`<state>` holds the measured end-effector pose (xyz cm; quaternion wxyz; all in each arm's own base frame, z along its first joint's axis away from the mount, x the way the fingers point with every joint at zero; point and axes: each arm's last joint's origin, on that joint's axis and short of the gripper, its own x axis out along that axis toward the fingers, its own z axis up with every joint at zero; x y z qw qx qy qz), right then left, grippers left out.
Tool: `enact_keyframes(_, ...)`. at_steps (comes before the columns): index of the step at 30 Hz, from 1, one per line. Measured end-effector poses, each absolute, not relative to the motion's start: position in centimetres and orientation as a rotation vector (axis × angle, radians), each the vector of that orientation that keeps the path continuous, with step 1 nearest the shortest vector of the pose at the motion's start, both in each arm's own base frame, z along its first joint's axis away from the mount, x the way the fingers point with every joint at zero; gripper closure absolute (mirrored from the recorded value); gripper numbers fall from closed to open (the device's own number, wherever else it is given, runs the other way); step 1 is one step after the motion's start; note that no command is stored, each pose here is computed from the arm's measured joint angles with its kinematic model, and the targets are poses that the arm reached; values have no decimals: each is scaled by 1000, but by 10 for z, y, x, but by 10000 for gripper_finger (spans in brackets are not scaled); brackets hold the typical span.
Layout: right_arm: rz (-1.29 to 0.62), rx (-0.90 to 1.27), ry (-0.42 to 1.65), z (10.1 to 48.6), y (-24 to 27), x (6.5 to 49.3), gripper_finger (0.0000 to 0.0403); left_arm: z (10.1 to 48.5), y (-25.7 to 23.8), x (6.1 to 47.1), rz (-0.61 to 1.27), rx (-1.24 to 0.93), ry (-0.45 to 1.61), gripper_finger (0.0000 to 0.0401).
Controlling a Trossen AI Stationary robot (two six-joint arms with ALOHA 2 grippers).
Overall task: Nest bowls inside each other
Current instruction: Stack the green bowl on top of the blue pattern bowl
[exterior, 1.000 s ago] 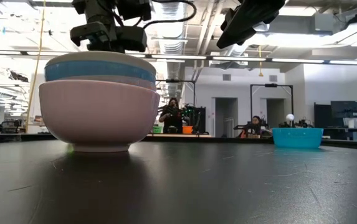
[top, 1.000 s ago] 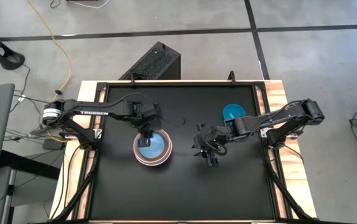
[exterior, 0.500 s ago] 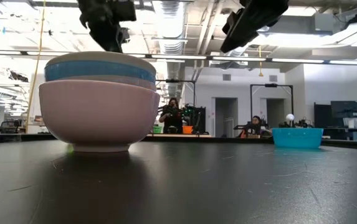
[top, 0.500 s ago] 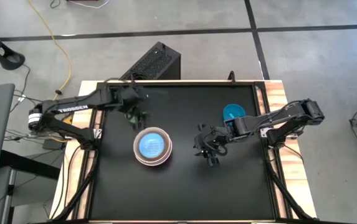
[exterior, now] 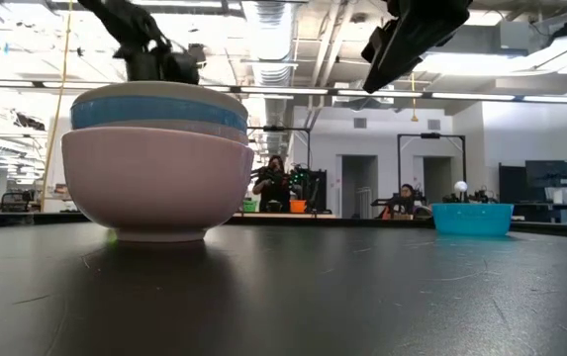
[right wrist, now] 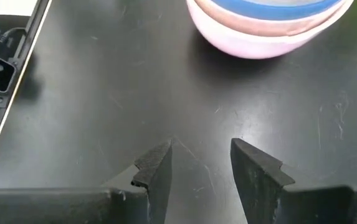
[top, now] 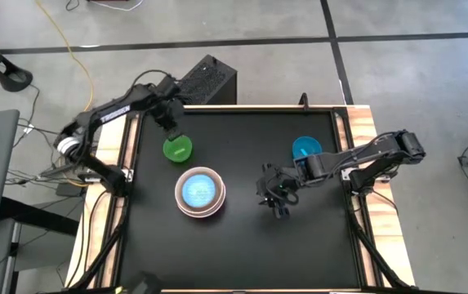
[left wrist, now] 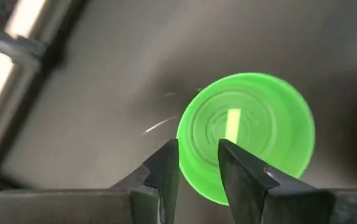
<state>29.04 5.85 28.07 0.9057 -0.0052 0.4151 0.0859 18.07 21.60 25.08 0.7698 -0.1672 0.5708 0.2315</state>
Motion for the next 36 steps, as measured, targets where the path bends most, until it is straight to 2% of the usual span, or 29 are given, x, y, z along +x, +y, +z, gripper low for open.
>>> enact_keyframes(12,186,-34,855,281,58,291,225,189,241,191,450,-437,1455,301)
enact_keyframes(22,185,-30,852,281,58,291,225,182,245,195,447,-438,1431,301)
enact_keyframes(27,185,-30,847,281,58,291,225,165,238,191,424,-433,1447,302)
enact_keyframes(30,185,-30,846,281,58,291,225,156,234,188,421,-427,1464,318)
enact_keyframes(34,185,-29,831,282,58,292,225,155,229,186,412,-427,1472,377)
enact_keyframes(36,186,-28,824,283,58,293,225,156,227,187,400,-425,1477,393)
